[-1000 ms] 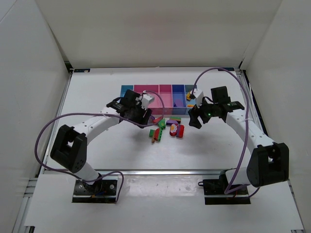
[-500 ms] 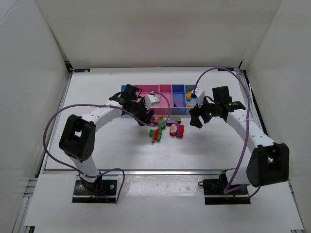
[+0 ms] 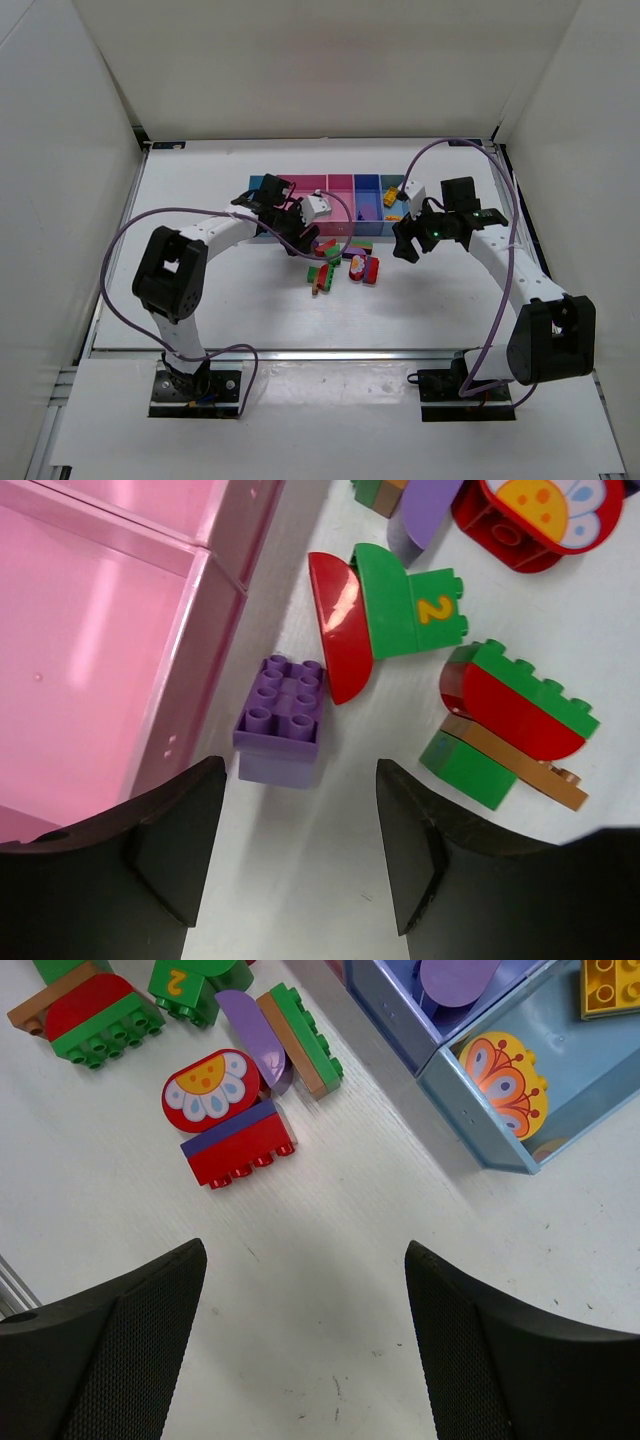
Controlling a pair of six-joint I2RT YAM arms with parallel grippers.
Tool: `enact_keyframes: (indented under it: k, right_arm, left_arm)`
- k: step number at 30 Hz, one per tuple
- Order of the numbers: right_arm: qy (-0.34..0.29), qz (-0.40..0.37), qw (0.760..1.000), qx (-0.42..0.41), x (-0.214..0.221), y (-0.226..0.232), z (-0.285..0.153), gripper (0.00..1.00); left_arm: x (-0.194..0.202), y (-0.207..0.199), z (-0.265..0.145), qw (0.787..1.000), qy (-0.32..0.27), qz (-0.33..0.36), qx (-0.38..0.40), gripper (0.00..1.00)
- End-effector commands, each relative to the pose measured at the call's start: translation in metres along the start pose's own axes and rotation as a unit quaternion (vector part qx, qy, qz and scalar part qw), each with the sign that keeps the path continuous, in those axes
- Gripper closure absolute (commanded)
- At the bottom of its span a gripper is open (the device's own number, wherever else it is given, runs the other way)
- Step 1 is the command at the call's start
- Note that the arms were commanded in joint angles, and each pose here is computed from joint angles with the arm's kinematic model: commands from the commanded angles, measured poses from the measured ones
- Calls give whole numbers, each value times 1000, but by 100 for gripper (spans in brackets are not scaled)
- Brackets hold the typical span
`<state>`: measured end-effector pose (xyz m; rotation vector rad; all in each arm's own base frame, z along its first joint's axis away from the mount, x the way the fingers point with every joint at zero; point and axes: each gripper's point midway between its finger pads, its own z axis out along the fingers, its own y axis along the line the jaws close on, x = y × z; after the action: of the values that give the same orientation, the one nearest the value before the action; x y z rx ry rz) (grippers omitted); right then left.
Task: Sort the legos into containers by color
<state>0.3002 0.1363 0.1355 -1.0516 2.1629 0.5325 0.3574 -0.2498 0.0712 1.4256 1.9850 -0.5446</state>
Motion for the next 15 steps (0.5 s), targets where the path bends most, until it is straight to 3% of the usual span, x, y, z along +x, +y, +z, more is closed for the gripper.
enact_keyframes:
  k: [1, 15]
  right_arm:
    - [-21, -4, 1000, 1, -11, 1, -6, 17]
    - [-17, 3, 1000, -1, -8, -1, -3, 17]
  left_arm:
    - [-22, 16, -4, 999, -26, 26, -21, 27]
    - [-25, 26, 9, 999, -27, 34, -16, 29]
